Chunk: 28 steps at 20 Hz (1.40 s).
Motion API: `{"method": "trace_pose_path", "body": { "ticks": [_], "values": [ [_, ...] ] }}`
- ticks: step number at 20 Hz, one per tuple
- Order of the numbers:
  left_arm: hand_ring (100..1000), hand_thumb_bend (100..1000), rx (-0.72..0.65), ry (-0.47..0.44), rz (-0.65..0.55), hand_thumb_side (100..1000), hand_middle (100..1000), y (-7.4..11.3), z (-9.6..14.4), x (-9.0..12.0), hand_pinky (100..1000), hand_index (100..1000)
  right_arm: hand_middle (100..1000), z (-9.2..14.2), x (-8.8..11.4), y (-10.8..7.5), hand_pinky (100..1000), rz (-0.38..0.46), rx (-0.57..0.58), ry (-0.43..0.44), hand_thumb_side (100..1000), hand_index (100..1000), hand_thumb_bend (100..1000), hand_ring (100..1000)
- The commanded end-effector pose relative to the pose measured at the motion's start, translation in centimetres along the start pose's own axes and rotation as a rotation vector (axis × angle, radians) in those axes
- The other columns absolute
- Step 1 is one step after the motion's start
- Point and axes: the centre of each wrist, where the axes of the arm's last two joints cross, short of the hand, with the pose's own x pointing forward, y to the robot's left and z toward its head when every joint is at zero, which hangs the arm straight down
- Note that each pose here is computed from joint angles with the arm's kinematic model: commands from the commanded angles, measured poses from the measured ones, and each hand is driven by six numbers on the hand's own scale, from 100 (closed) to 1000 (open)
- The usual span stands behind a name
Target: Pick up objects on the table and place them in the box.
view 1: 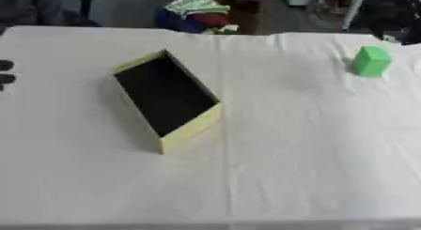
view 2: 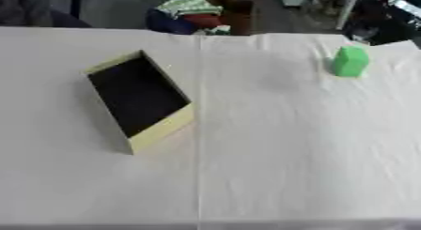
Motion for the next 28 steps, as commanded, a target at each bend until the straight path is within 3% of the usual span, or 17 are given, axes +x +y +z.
{"method": "trace_pose_path", "body": {
  "ticks": [1,8,14,28],
  "values": [
    [696,228,-0.017,-0.024,-0.016,580,738,0.4,-0.4,0.5,658,816,992,0.9,-0.4,-2.0,909,0.076,0.038,0.060,230,1000,489,1000],
    [696,228,-0.019,-0.024,-0.017,579,738,0.4,-0.3,0.5,658,816,987,0.0,-0.3,-1.1,913,0.136,0.089,0.117,156,1000,477,1000],
    [696,229,-0.018,-0.022,-0.016,579,738,0.4,-0.3,0.4,658,816,985,-0.7,-0.4,-0.3,912,0.181,0.110,0.157,147,1000,458,1000],
    [696,229,-0.015,-0.019,-0.015,579,738,0.4,-0.3,0.4,658,817,969,-1.7,-0.7,1.0,901,0.244,0.037,0.255,121,1000,407,1000]
  ]
}}
